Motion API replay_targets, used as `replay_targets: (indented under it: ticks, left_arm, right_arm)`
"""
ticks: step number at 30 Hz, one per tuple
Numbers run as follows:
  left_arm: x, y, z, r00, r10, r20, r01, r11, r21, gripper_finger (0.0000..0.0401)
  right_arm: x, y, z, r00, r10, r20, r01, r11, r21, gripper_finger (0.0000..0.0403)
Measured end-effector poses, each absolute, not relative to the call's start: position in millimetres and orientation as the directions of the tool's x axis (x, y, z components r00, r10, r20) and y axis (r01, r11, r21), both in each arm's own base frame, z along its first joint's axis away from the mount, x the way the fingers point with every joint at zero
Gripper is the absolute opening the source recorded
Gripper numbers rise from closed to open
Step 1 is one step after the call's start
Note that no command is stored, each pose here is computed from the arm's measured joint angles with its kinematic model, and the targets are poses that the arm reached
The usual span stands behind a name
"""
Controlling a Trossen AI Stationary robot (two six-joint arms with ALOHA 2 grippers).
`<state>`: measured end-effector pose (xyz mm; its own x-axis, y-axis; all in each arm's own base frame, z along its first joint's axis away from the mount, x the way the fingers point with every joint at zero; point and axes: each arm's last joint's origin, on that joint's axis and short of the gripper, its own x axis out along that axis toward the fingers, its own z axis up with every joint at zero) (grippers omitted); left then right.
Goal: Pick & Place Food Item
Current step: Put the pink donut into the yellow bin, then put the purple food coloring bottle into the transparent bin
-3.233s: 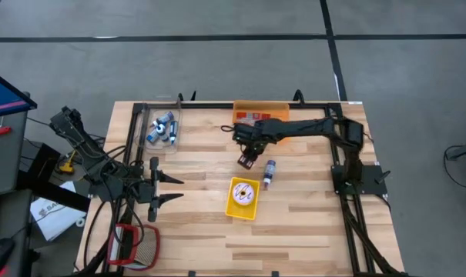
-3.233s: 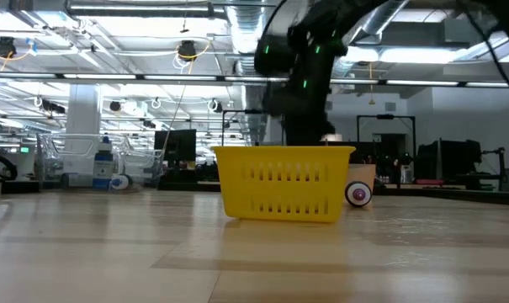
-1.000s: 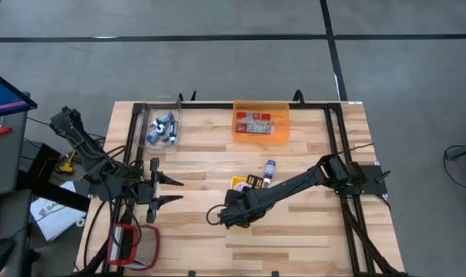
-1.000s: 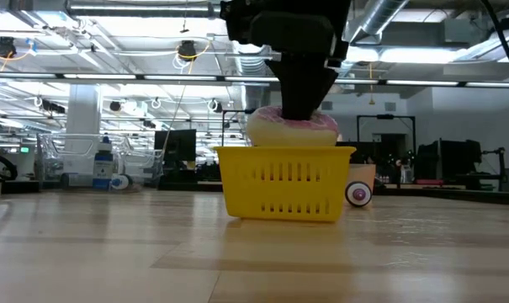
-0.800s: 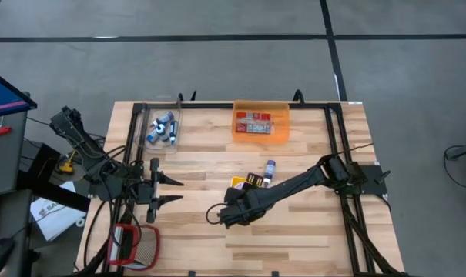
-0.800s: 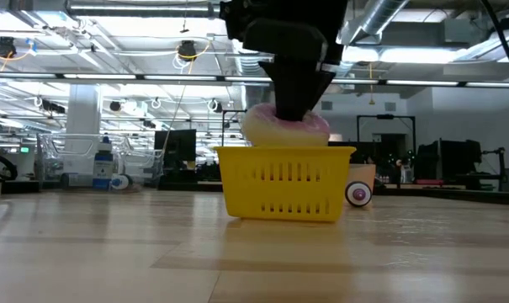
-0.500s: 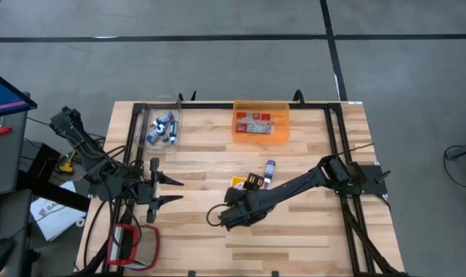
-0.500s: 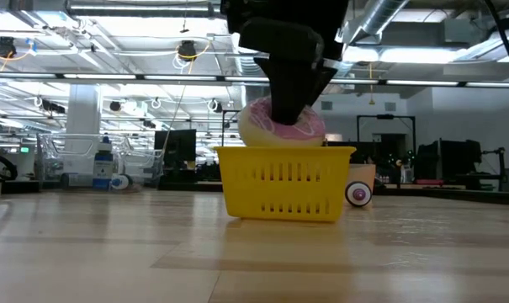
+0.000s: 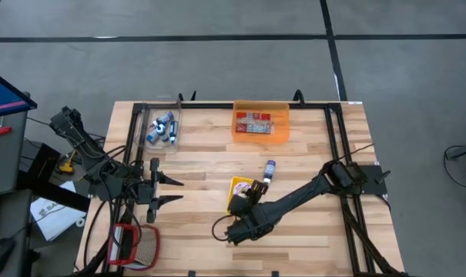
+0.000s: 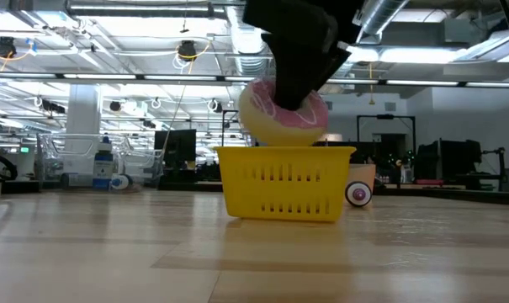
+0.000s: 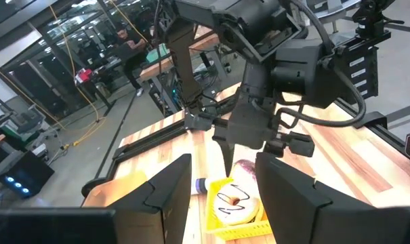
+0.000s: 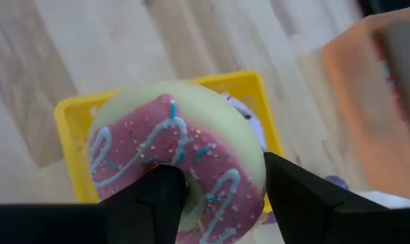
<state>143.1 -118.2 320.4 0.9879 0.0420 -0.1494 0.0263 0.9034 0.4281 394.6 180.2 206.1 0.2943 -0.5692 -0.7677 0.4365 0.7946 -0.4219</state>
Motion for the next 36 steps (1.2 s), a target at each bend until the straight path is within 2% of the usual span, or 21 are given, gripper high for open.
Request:
replay_targets:
  ticks: [7, 10, 12, 17, 24, 28, 31, 34, 36]
  left_arm:
    - [143, -118, 320, 0.988, 0.042, -0.151, 0.026, 0.906, 0.423, 0.0158]
    - [143, -118, 320, 0.988, 0.042, -0.151, 0.026, 0.906, 0.423, 0.0158]
    - [143, -118, 320, 0.988, 0.041, -0.151, 0.027, 0.906, 0.423, 0.0158]
    - [143, -118, 320, 0.988, 0.036, -0.151, 0.031, 0.906, 0.422, 0.0158]
    - [143, -118, 320, 0.988, 0.036, -0.151, 0.032, 0.905, 0.423, 0.0158]
    - [143, -118, 320, 0.988, 0.036, -0.152, 0.032, 0.906, 0.422, 0.0158]
    - [143, -118, 320, 0.988, 0.035, -0.152, 0.033, 0.906, 0.422, 0.0158]
    - [143, -118, 320, 0.988, 0.035, -0.152, 0.033, 0.906, 0.422, 0.0158]
    - [143, -118, 320, 0.988, 0.035, -0.153, 0.033, 0.906, 0.422, 0.0158]
  right_arm:
    - [396, 183, 198, 0.293, -0.581, -0.760, 0.442, 0.787, -0.431, 0.0190]
    - [396, 186, 187, 0.298, -0.536, -0.790, 0.439, 0.812, -0.385, 0.0202]
    - [391, 186, 184, 0.251, -0.528, -0.811, 0.429, 0.812, -0.395, 0.0212]
    - [390, 189, 203, 0.246, -0.524, -0.816, 0.446, 0.808, -0.385, 0.0227]
    - [396, 192, 226, 0.298, -0.505, -0.810, 0.434, 0.827, -0.357, 0.0227]
    - [395, 192, 227, 0.290, -0.512, -0.809, 0.437, 0.823, -0.364, 0.0226]
    - [389, 189, 227, 0.245, -0.541, -0.805, 0.419, 0.808, -0.415, 0.0226]
    - [379, 178, 231, 0.160, -0.637, -0.754, 0.430, 0.733, -0.528, 0.0226]
    - [379, 172, 232, 0.166, -0.655, -0.737, 0.456, 0.714, -0.532, 0.0226]
